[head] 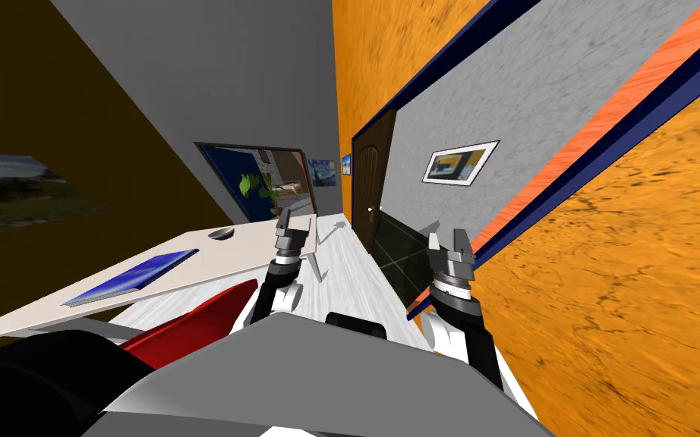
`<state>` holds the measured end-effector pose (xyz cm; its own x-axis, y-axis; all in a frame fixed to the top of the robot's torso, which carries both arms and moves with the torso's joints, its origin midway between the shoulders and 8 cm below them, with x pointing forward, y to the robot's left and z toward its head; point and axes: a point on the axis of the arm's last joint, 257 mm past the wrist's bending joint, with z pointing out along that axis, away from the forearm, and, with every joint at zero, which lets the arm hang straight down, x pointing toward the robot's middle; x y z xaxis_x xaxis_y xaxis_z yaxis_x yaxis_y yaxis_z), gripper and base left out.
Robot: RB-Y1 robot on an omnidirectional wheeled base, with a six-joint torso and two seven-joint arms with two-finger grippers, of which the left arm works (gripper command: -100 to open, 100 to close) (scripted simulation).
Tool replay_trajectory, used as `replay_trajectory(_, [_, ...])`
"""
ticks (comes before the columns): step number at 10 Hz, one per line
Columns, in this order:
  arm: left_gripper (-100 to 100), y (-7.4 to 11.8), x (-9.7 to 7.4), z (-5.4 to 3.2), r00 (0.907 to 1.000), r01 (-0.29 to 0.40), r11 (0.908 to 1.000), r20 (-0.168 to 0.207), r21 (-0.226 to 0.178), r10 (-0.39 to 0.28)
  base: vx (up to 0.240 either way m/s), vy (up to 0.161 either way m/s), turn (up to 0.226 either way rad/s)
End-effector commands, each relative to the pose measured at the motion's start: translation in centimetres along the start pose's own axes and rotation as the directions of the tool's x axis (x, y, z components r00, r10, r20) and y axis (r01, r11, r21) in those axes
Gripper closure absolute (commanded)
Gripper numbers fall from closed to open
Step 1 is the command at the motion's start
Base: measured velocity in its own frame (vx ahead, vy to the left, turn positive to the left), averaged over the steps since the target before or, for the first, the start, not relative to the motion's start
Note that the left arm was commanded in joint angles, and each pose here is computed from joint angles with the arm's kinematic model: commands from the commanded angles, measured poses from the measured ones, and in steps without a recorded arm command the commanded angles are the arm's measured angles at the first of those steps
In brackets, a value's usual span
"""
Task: Push the door open
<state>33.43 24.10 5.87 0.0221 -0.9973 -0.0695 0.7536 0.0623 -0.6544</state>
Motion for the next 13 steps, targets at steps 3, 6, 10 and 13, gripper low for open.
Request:
replay_trajectory(3, [-100, 2.5, 1.3, -0.06, 0.9987, 0.046, 0.9982, -0.018, -0.037, -0.047, 0.149, 0.042, -0.054])
replay_trajectory(6, [-100, 4.9, 2.8, -0.17, 0.9953, 0.088, 0.9933, -0.034, -0.075, -0.090, 0.180, 0.036, -0.052])
replay_trajectory(10, [-100, 7.8, 4.7, -0.40, 0.9882, 0.136, 0.9829, -0.054, -0.124, -0.143, 0.137, 0.045, -0.054])
replay_trajectory(13, [-100, 9.9, 6.4, -0.64, 0.9809, 0.168, 0.9721, -0.069, -0.163, -0.182, 0.125, 0.053, -0.055])
